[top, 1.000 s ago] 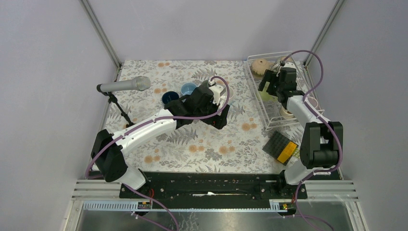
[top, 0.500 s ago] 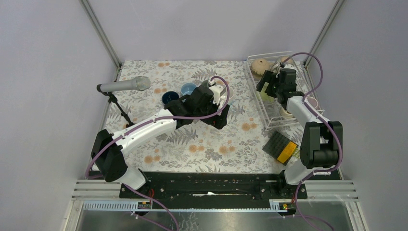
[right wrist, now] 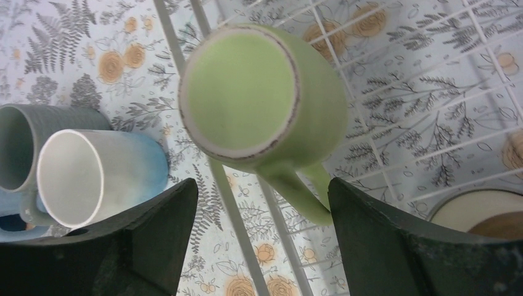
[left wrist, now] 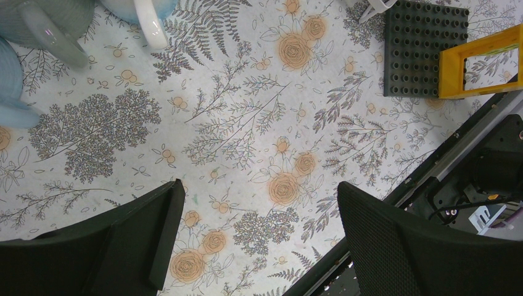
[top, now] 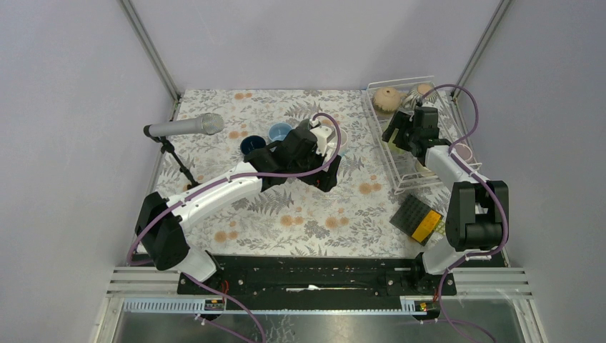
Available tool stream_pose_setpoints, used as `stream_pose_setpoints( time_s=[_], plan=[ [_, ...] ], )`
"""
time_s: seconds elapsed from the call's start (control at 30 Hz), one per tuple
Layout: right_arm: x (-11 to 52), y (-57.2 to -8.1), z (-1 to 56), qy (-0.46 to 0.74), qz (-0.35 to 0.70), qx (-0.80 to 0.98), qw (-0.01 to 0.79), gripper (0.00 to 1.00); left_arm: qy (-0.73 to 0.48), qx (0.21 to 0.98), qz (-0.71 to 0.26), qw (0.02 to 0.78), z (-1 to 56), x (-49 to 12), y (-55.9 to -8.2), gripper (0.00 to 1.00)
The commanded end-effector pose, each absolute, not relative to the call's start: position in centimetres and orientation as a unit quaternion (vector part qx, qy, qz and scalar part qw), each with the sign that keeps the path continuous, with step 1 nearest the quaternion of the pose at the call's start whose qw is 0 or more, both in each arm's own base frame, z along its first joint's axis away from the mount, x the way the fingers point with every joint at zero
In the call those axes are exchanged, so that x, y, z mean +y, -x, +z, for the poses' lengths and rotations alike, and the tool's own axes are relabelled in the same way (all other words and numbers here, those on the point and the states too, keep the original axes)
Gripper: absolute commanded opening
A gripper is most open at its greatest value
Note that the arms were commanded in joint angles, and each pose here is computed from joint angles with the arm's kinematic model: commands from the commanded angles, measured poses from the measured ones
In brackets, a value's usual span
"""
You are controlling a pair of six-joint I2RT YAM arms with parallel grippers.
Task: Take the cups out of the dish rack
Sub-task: Unload the cup from the dish rack.
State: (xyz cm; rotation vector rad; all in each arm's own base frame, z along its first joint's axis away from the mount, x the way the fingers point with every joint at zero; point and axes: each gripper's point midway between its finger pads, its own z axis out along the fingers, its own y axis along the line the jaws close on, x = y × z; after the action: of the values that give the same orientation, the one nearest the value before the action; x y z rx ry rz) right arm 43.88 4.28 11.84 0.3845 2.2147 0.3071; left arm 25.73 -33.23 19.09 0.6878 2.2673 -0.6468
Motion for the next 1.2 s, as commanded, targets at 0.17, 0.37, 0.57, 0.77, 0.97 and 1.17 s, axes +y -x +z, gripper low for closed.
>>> stream_pose_setpoints(
  time_s=[0.17,0.37,0.57,0.77,0.97,1.17],
  plan=[
    [2.0,-43.3,13.0,-0.171,0.062,0.883,0.433,0.75,-0.260,0.860,-0.261,0.354,19.8,-33.8,-26.4,0.99],
    [1.6,-43.9,12.9,-0.164,0.048,0.885,0.433,0.64,-0.260,0.860,-0.260,0.352,19.7,-33.8,-26.3,0.99],
    [2.0,-44.4,12.4,-0.152,0.055,0.890,0.427,0.56,-0.260,0.861,-0.259,0.352,19.7,-33.8,-26.4,0.99],
    [2.4,-44.4,11.5,-0.152,0.064,0.893,0.418,0.54,-0.260,0.861,-0.258,0.352,19.6,-33.8,-26.4,0.99],
    [3.5,-44.2,10.9,-0.149,0.074,0.894,0.416,0.50,-0.260,0.861,-0.259,0.351,19.6,-33.9,-26.4,0.99],
    [3.8,-44.1,10.1,-0.149,0.060,0.897,0.412,0.47,-0.260,0.862,-0.259,0.350,19.6,-33.8,-26.4,0.99]
  ],
)
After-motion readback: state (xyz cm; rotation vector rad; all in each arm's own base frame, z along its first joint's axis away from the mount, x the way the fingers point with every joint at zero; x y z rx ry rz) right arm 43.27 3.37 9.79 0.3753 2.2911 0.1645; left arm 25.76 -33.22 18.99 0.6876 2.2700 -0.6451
